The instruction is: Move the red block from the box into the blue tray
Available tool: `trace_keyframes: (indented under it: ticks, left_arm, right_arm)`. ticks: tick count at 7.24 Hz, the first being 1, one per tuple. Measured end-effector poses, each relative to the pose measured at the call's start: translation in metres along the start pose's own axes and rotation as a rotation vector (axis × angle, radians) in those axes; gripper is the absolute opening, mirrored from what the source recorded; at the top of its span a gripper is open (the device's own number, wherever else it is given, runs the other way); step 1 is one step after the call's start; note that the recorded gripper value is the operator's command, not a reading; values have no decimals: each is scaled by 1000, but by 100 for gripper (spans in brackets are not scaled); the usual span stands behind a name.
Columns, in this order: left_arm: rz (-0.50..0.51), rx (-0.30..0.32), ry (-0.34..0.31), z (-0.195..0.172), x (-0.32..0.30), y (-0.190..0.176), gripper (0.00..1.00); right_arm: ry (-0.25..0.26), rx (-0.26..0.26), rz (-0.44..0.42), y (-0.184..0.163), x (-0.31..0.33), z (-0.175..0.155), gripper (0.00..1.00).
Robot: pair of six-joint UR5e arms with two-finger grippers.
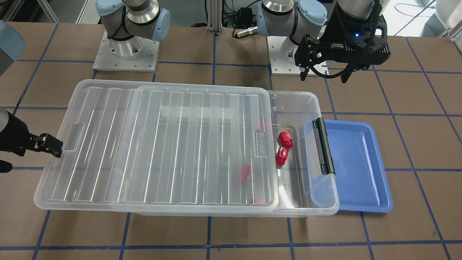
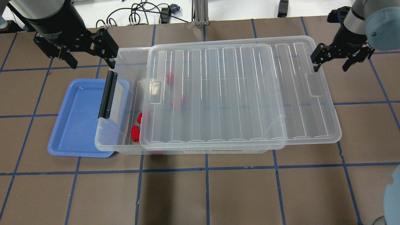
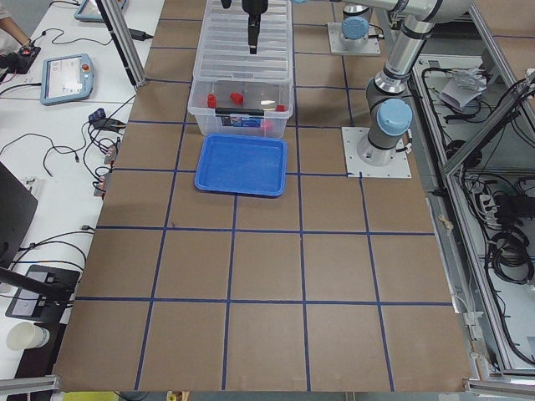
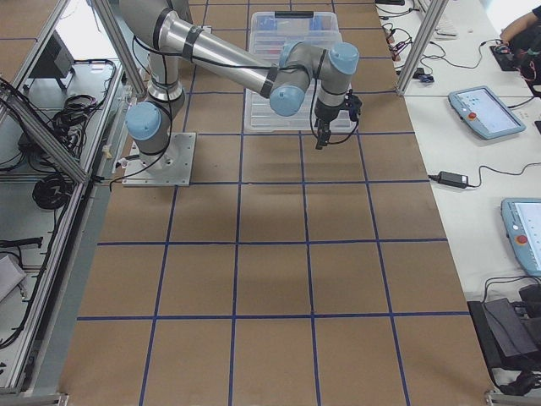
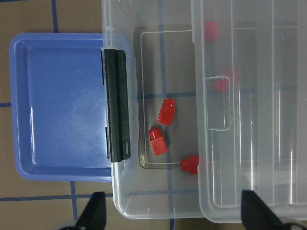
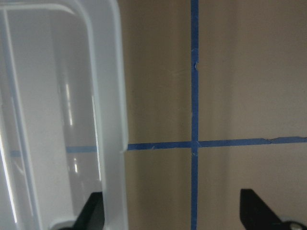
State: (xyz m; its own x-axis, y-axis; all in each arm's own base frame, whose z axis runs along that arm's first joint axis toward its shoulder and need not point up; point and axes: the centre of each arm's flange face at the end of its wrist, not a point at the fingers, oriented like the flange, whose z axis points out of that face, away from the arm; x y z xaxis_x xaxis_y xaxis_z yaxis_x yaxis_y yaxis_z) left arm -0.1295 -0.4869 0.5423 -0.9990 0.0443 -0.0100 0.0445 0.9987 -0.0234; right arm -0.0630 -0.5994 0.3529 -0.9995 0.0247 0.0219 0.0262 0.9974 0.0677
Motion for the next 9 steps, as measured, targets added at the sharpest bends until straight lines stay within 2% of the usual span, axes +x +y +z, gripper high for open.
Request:
trace_keyframes:
  ticks: [9]
  left_arm:
    - [15, -20, -7, 9, 6, -3, 100]
  right_arm:
    - [46, 18, -33, 0, 25, -3, 100]
